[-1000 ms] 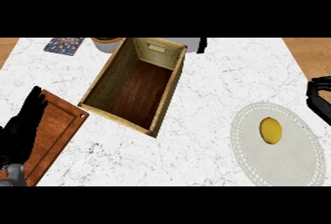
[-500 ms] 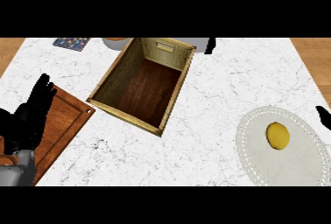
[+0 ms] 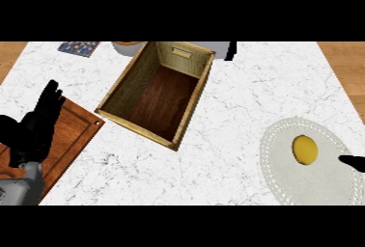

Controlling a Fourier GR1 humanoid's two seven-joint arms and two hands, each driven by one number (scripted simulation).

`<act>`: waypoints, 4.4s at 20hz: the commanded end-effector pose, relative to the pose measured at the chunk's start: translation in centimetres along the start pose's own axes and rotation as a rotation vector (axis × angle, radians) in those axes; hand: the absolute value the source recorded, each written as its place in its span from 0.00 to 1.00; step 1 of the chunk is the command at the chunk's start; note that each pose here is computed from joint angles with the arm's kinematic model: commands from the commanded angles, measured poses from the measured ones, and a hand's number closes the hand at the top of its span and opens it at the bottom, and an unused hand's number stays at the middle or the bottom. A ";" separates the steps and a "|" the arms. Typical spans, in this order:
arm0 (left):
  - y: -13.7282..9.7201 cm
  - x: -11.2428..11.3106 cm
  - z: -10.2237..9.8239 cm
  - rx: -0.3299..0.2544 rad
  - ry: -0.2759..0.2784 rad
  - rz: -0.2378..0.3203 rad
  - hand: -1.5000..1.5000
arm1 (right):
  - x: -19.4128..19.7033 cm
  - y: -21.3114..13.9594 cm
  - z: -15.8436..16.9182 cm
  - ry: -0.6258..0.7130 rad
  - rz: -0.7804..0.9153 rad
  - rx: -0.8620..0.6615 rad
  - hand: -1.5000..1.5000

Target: Pick the lemon from the placemat and place it in the basket

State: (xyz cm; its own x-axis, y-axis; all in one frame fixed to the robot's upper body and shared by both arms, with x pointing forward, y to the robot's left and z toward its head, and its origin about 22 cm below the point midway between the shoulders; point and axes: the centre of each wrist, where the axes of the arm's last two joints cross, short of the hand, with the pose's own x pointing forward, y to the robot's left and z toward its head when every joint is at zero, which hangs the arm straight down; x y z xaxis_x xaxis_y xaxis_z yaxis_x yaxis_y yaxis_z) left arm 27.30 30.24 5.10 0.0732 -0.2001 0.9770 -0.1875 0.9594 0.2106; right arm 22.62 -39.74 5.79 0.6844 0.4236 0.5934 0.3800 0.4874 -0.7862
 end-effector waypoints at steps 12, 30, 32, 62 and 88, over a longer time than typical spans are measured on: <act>-0.2 0.7 -1.4 -0.021 -0.006 -0.010 0.50 | 6.0 -5.1 8.7 0.096 -0.018 0.113 0.00; -0.7 0.5 -1.2 -0.033 -0.014 0.000 0.50 | 0.7 3.5 7.7 0.013 -0.084 0.052 0.00; 0.5 0.9 -1.9 -0.033 -0.011 0.008 0.50 | -0.7 5.2 7.5 0.018 -0.064 0.053 0.00; -2.7 0.8 -1.4 -0.039 -0.007 -0.001 0.50 | -0.1 9.5 4.2 0.061 -0.015 0.062 0.00; -1.0 0.0 -1.2 -0.021 -0.005 0.006 0.50 | -3.4 15.2 6.0 -0.040 0.042 0.251 1.00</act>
State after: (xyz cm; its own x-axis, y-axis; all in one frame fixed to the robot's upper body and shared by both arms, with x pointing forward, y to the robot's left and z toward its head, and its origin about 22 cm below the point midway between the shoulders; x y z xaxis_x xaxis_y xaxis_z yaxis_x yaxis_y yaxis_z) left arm 28.81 29.87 4.88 0.0624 -0.1948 0.9789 -0.1624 0.9657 0.2025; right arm 23.37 -31.69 -4.24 0.6767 0.4674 0.5689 0.2140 0.6144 -0.7594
